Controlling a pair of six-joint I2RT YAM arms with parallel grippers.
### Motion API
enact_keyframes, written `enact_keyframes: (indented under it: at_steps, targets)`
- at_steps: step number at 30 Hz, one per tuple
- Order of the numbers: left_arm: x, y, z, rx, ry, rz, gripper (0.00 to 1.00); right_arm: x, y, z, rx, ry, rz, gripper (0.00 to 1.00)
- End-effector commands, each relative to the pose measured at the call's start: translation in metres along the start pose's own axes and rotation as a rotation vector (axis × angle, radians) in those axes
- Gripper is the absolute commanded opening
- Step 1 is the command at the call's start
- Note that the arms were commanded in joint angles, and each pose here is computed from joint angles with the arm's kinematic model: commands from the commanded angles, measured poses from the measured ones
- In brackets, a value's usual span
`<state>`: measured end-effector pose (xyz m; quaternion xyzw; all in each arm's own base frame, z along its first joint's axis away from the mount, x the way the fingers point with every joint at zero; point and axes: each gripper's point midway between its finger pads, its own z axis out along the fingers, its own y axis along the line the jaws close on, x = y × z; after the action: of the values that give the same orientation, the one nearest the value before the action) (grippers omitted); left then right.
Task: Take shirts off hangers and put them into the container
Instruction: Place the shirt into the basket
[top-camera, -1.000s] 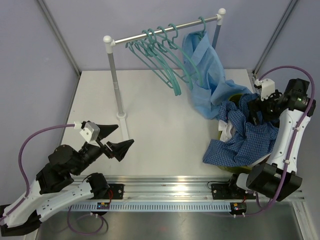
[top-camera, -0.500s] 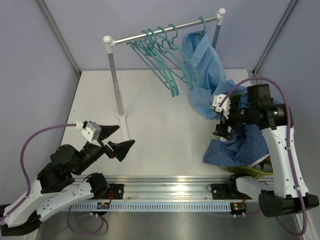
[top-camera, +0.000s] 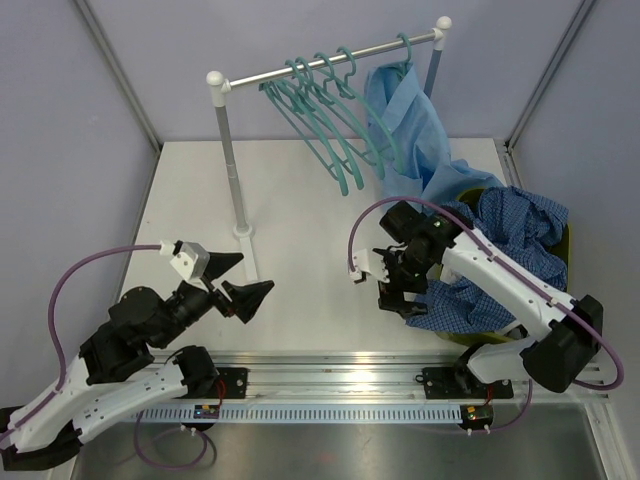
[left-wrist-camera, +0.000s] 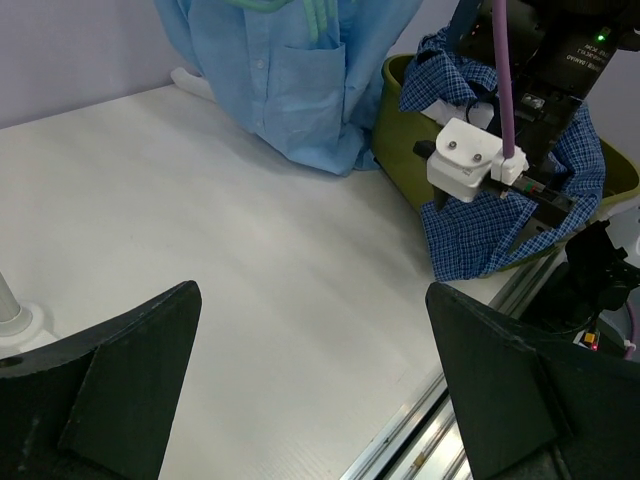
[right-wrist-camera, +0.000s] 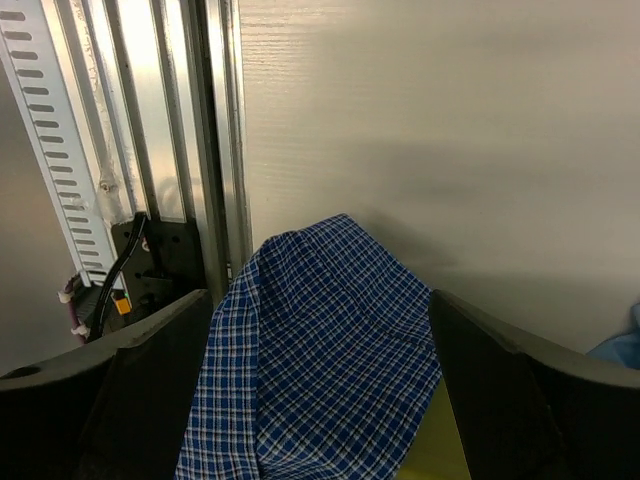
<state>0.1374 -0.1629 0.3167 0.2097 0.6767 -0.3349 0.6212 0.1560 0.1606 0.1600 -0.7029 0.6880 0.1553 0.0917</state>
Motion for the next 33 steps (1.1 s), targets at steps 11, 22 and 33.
enact_keyframes:
  at_steps: [11,22,33]
  targets:
    - [-0.001,-0.002,-0.002,0.009,-0.030,-0.047,0.99,0.072,0.058,0.003,-0.149,0.348,0.074,0.90]
    - [0.000,-0.005,0.004,0.015,-0.027,-0.055,0.99,0.082,0.051,0.004,-0.063,0.368,0.087,0.03]
    - [-0.010,-0.003,-0.002,0.008,-0.044,-0.053,0.99,0.000,-0.031,-0.156,0.574,-0.297,0.278,0.00]
